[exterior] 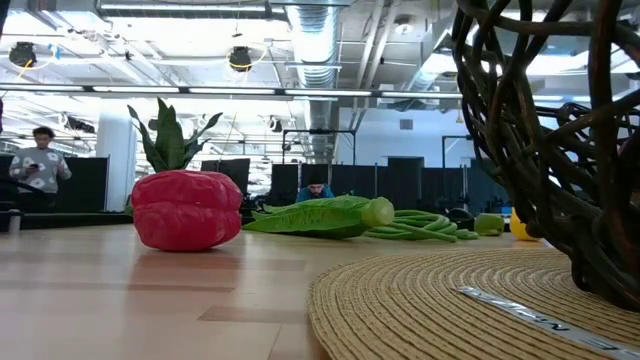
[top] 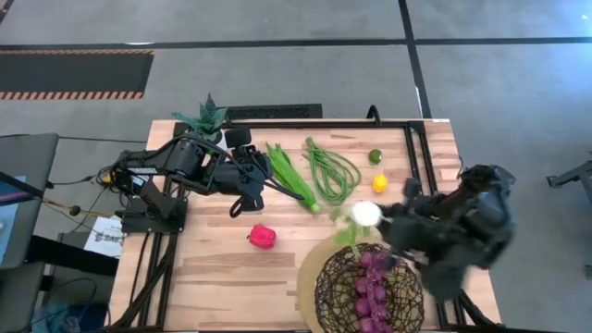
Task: Build produce basket
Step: Put the green celery into the black basket
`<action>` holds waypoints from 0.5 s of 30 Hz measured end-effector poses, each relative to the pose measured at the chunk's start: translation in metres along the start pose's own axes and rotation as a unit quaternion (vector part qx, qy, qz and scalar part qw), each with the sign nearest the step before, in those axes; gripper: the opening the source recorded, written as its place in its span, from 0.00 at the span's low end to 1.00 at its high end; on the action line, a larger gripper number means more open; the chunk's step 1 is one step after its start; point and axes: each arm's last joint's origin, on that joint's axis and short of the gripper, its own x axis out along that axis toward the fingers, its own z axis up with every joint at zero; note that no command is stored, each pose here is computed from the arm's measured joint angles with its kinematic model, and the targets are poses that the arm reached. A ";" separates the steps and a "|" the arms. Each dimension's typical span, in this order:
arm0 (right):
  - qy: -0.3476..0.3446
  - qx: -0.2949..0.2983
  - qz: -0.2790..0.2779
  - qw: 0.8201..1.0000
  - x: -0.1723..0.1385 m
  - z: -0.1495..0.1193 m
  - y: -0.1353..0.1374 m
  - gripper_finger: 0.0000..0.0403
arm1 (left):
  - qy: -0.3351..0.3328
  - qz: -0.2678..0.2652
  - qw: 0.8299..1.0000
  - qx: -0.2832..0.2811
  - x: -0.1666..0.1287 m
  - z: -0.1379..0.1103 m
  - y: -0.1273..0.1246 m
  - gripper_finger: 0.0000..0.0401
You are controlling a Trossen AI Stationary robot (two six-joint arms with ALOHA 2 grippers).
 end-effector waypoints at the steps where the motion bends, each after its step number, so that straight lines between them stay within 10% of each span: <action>1: -0.016 0.020 0.019 0.999 -0.010 0.004 -0.001 0.08 | 0.000 0.000 1.000 0.000 0.000 0.000 0.000 0.40; 15: -0.105 0.168 0.156 0.968 -0.105 0.001 0.042 0.08 | 0.000 0.000 1.000 0.006 0.000 0.000 0.000 0.40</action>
